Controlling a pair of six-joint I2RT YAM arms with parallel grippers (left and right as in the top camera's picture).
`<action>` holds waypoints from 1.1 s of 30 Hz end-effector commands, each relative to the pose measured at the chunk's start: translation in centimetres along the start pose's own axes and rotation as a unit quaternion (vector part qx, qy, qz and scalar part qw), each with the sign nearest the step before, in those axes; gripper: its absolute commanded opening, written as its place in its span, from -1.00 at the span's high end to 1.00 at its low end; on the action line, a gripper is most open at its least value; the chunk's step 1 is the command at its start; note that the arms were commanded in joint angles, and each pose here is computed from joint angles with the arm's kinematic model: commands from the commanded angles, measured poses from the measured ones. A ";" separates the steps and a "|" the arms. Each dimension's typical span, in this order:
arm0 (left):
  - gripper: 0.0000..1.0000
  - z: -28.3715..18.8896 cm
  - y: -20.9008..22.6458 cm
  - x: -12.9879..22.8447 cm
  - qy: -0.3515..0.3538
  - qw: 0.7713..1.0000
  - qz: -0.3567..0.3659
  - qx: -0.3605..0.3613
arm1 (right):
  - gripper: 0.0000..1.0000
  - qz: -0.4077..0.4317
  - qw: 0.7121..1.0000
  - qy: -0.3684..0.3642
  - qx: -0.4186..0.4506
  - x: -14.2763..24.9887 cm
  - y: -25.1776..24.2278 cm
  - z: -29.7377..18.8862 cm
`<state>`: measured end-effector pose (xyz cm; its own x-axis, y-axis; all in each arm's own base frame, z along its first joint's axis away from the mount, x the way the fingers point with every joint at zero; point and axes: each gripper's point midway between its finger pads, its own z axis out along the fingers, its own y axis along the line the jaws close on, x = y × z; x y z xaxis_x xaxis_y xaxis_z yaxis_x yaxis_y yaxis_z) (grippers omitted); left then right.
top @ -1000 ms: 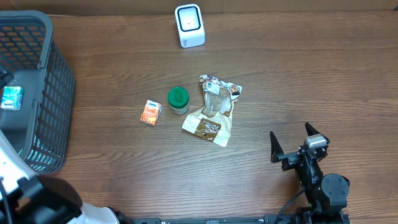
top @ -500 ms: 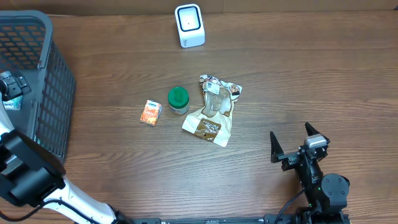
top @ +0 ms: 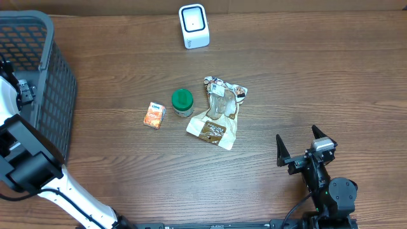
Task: Scan the item barcode
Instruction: 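Reach the left gripper into the basket toward the green tissue pack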
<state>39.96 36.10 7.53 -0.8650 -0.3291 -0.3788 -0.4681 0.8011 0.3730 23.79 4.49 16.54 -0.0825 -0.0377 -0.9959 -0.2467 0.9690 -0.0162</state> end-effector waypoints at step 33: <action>0.92 4.0 -3.6 2.9 0.051 0.997 0.022 0.046 | -1.00 -0.002 1.000 -0.008 -0.005 -0.4 0.2 -0.1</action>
<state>40.26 35.94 4.26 -0.8873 -0.3208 -0.3314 -0.4332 0.8264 0.3597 23.79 4.50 16.54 -0.0826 -0.0373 -0.9959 -0.2470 0.9689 -0.0158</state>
